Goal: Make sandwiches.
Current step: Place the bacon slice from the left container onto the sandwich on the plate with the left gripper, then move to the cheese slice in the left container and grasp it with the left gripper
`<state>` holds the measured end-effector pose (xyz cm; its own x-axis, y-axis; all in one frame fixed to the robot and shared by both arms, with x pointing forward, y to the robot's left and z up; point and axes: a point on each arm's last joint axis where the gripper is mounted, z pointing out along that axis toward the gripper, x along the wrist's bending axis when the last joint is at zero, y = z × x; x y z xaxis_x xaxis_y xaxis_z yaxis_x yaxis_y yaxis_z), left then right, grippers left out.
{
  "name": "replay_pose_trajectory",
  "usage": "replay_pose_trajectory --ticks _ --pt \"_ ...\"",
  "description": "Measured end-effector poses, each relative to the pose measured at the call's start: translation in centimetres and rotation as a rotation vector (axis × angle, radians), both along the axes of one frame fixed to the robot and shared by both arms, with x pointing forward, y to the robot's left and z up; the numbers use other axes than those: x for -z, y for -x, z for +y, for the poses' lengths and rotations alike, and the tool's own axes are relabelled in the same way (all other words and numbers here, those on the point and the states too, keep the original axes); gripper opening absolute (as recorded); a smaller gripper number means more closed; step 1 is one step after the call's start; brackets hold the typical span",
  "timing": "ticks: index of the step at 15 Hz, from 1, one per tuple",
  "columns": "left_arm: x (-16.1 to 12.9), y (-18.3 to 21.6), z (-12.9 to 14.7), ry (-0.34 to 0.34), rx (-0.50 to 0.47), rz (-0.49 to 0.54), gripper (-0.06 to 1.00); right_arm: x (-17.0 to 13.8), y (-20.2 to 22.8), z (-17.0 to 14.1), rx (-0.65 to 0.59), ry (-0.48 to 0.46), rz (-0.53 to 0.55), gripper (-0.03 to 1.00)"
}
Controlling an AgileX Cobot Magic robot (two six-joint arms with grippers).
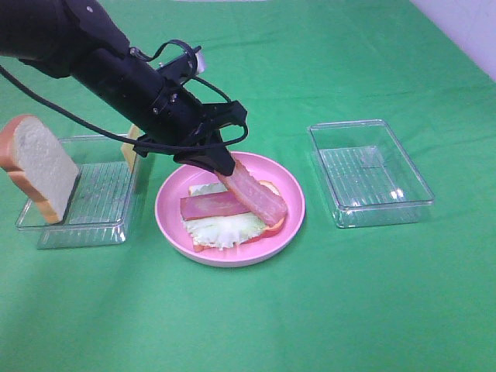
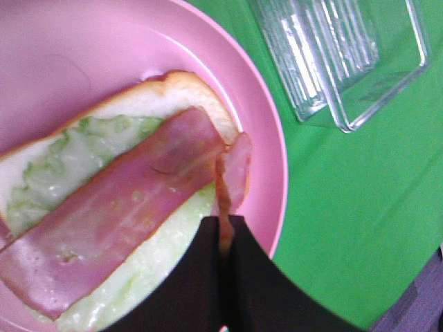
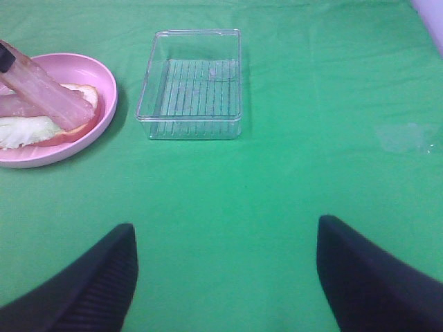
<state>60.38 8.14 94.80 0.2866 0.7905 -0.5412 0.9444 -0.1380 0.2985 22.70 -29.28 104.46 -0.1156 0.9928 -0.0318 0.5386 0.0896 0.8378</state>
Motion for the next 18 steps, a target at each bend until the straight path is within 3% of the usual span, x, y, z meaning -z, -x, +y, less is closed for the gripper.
replay_pose_trajectory --ticks 4,5,6,7,8,10,12,14,15,16,17,18 --pt "0.4 -0.4 0.4 -0.046 -0.034 -0.022 0.12 0.0 0.0 0.0 0.000 0.000 0.000 0.69" --pt "0.4 -0.4 0.5 -0.053 -0.029 -0.023 0.38 0.0 0.0 0.0 0.000 0.000 0.000 0.69" --pt "0.4 -0.4 0.5 -0.053 -0.029 -0.021 0.47 0.0 0.0 0.0 0.000 0.000 0.000 0.69" --pt "0.3 -0.4 0.5 -0.055 -0.024 -0.024 0.68 0.0 0.0 0.0 0.000 0.000 0.000 0.69" --pt "0.0 -0.3 0.6 -0.056 -0.022 -0.034 0.73 0.0 0.0 0.0 0.000 0.000 0.000 0.69" --pt "-1.0 -0.4 0.7 -0.061 -0.016 -0.071 0.76 0.0 0.0 0.0 0.000 0.000 0.000 0.69" --pt "-4.9 -1.4 0.9 -0.079 -0.067 -0.170 0.78 0.0 0.0 0.0 0.000 0.000 0.000 0.69" --pt "-8.2 -2.6 1.8 -0.195 -0.147 -0.208 0.76 0.0 0.0 0.0 0.000 0.000 0.000 0.69" --pt "-8.6 -2.7 2.4 -0.268 -0.167 -0.199 0.76 0.0 0.0 0.0 0.000 0.000 0.000 0.69" --pt "-8.6 -2.7 2.4 -0.268 -0.167 -0.199 0.76 0.0 0.0 0.0 0.000 0.000 0.000 0.69" --pt "-9.3 -2.9 3.4 -0.374 -0.209 -0.200 0.76 0.0 0.0 0.0 0.000 0.000 0.000 0.69" --pt "-9.3 -2.9 3.7 -0.411 -0.221 -0.195 0.76 0.0 0.0 0.0 0.000 0.000 0.000 0.69"
